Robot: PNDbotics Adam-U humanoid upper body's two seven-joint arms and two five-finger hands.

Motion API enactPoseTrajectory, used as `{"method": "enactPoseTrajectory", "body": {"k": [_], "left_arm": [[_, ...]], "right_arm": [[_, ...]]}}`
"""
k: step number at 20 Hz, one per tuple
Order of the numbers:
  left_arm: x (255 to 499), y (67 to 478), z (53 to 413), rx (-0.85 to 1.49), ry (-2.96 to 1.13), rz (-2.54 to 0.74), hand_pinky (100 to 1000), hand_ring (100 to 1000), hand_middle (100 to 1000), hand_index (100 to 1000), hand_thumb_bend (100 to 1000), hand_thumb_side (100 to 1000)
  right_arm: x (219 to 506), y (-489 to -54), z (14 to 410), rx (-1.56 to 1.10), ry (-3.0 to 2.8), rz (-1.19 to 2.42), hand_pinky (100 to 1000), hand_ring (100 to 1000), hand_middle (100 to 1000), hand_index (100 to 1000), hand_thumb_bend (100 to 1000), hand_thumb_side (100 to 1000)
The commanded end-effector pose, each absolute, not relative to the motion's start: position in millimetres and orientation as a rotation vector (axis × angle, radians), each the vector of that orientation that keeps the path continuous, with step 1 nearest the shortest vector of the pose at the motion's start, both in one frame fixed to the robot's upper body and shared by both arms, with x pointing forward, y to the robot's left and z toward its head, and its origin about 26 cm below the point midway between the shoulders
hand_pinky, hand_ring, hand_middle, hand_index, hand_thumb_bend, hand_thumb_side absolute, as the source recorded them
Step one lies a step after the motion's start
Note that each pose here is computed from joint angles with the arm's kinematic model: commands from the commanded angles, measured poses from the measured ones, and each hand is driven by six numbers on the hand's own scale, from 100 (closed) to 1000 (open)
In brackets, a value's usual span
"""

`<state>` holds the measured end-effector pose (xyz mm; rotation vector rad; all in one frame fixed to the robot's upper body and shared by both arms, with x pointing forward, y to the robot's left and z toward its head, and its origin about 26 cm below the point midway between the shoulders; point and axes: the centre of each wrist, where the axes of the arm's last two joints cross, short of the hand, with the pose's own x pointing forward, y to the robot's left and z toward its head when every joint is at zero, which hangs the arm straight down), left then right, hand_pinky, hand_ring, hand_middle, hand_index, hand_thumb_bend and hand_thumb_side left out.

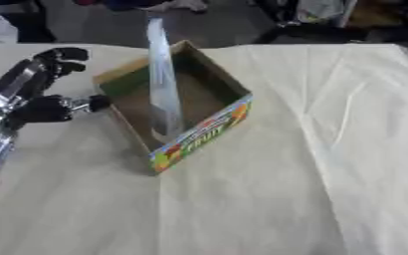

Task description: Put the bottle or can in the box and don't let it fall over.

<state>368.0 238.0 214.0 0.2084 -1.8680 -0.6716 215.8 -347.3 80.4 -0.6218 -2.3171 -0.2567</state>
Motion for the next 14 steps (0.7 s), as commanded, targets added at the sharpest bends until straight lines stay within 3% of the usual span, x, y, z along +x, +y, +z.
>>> {"method": "enactPoseTrajectory", "body": {"k": [1,4,8,10,12,13,14], "left_arm": [[350,258,237,0.185,-1.935,-0.634,1000,779,805,858,772,425],[333,271,242,0.130,-1.961,-0.617,1000,514,766,855,765,434],[319,284,247,0.077,-1.997,-0.562,1000,481,652,808,797,496],[315,289,248,0.056,-2.017,-0.526,1000,430,602,757,853,592],[312,293,249,0.023,-2.040,-0.468,997,370,576,697,1000,691],[310,295,249,0.003,-2.049,-0.436,994,349,563,664,1000,780],[310,297,249,-0.014,-2.055,-0.408,994,349,563,664,1000,780]], "right_arm": [[214,-352,89,-0.651,-2.344,-0.229,892,911,923,953,100,501],[214,-351,89,-0.655,-2.343,-0.229,891,910,923,953,100,500],[214,-351,89,-0.659,-2.344,-0.231,892,910,923,953,100,497],[214,-350,88,-0.662,-2.343,-0.232,892,909,921,953,100,494],[214,-350,88,-0.666,-2.342,-0.234,894,908,919,953,100,494],[214,-350,88,-0.667,-2.341,-0.235,900,908,919,953,100,496],[214,-349,88,-0.669,-2.341,-0.237,900,908,919,953,100,496]]}}
